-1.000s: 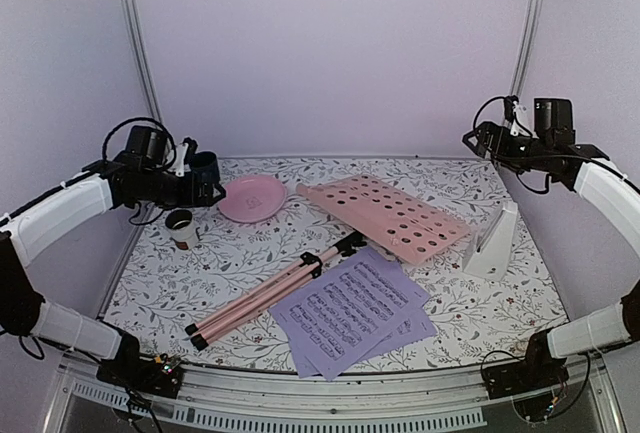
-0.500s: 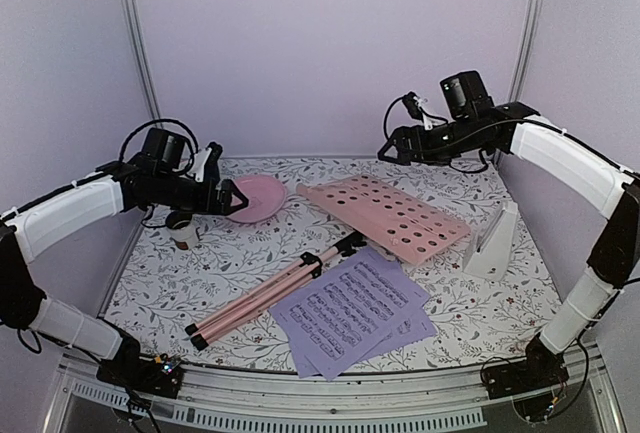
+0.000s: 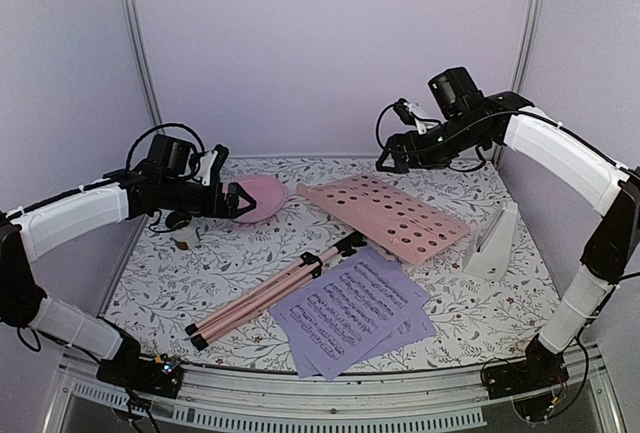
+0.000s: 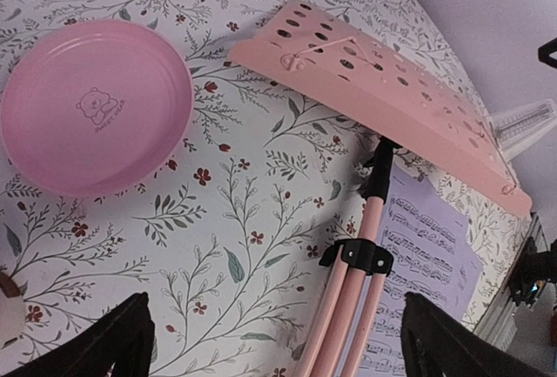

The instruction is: Set up the instrument practice props

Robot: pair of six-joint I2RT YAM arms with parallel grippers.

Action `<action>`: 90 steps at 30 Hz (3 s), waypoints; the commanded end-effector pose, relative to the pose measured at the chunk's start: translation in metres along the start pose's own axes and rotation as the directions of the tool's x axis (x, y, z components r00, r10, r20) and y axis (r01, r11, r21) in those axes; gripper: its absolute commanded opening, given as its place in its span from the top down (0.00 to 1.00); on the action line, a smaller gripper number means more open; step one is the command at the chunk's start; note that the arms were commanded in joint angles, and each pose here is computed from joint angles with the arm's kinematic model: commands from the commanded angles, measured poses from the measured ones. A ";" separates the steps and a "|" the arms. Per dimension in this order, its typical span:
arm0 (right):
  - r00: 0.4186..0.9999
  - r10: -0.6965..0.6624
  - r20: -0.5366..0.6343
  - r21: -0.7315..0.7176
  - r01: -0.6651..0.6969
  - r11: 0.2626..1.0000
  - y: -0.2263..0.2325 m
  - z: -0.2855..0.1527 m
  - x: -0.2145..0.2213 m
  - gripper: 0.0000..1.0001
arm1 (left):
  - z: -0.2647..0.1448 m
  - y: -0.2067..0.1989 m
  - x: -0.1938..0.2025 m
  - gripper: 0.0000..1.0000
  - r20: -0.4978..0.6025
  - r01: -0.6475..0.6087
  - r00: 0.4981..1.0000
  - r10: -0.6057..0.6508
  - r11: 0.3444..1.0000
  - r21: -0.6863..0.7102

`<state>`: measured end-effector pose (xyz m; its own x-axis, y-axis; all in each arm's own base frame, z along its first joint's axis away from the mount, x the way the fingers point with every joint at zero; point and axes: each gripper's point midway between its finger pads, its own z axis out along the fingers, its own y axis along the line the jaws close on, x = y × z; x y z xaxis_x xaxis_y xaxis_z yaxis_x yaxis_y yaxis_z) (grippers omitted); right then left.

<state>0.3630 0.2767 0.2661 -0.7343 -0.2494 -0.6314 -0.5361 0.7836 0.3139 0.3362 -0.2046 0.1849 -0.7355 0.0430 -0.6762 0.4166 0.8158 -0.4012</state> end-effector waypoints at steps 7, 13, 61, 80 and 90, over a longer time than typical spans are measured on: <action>0.988 -0.005 -0.151 -0.104 -0.010 0.994 0.021 0.043 0.025 0.01 | 0.001 -0.008 -0.005 0.01 0.037 -0.027 0.999 0.026 0.999 0.029; 0.969 -0.033 -0.247 -0.135 -0.001 0.991 0.025 0.071 0.046 0.05 | 0.003 -0.010 -0.003 0.01 0.041 -0.016 0.999 0.014 0.999 0.047; 0.926 -0.058 -0.374 -0.041 0.046 0.998 0.022 0.144 0.069 1.00 | -0.002 -0.022 0.008 0.01 0.083 0.026 0.996 -0.039 0.989 0.148; 0.928 -0.301 0.222 0.220 0.253 0.942 0.070 -0.016 -0.092 1.00 | -0.033 -0.035 -0.007 0.01 0.166 0.003 0.986 -0.031 0.987 0.161; 0.647 -0.630 0.428 0.551 0.366 0.750 0.128 -0.110 -0.153 1.00 | -0.043 -0.038 -0.013 0.01 0.199 -0.006 0.980 -0.025 0.988 0.157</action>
<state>0.3645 0.3583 0.2995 -0.3756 -0.6096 -0.6981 -0.6477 0.7114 -0.2727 0.3113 -0.2096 0.2250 -0.6443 -0.0862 -0.7599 0.4863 0.7207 -0.4941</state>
